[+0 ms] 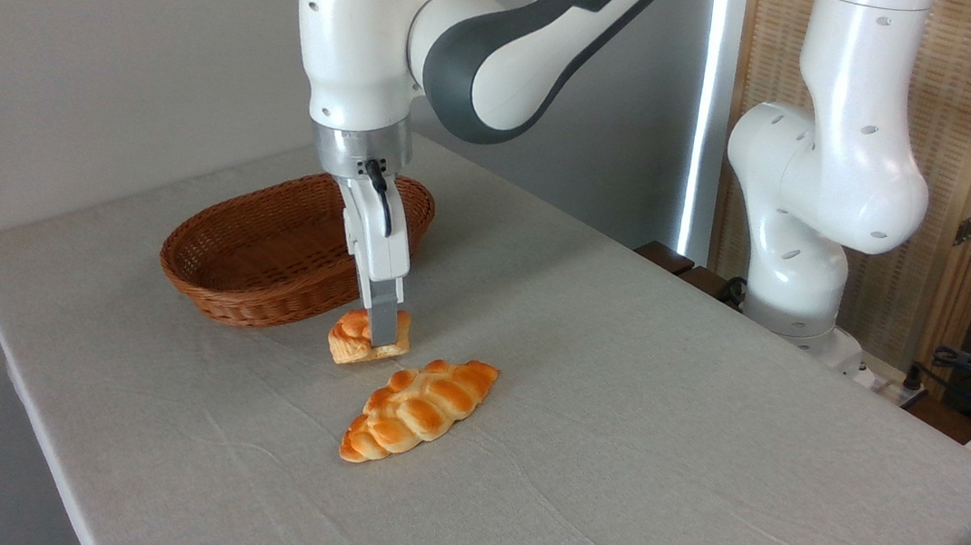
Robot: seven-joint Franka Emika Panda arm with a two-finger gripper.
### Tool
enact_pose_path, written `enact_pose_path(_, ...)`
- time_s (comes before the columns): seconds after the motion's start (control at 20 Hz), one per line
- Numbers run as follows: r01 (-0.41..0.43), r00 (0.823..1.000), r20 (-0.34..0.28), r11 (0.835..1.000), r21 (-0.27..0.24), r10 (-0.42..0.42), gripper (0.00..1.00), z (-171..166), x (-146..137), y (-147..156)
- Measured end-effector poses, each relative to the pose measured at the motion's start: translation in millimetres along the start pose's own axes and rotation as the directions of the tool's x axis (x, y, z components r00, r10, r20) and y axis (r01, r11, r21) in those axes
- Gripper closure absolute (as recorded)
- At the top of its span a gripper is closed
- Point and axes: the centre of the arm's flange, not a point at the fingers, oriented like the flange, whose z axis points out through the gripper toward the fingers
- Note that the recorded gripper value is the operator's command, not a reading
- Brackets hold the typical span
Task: Put bread into the basket
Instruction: 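Lift the bun and carry it into the wicker basket, then open the gripper to release the bun and raise it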
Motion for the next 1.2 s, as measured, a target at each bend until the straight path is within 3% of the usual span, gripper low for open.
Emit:
enact_pose_path(0.2,0.011,0.998,-0.065,0.999,0.036,-0.009,0.61,-35,6,-1)
enact_pose_path(0.4,0.047,0.983,-0.178,0.999,0.009,-0.045,0.61,-64,17,7)
enact_pose_path(0.45,0.051,0.977,-0.205,0.999,-0.003,-0.05,0.59,-70,22,11)
enact_pose_path(0.55,0.05,0.967,-0.247,0.998,-0.027,-0.055,0.44,-77,34,20)
enact_pose_path(0.65,0.043,0.96,-0.275,0.998,-0.053,-0.056,0.39,-80,45,31)
enact_pose_path(0.9,0.103,0.928,-0.353,0.992,-0.073,-0.122,0.26,-64,80,45)
enact_pose_path(0.95,0.116,0.926,-0.353,0.99,-0.077,-0.136,0.25,-54,88,47)
enact_pose_path(1.05,0.126,0.928,-0.34,0.987,-0.095,-0.151,0.1,-34,97,49)
enact_pose_path(1.2,0.131,0.935,-0.314,0.984,-0.119,-0.162,0.0,-14,99,45)
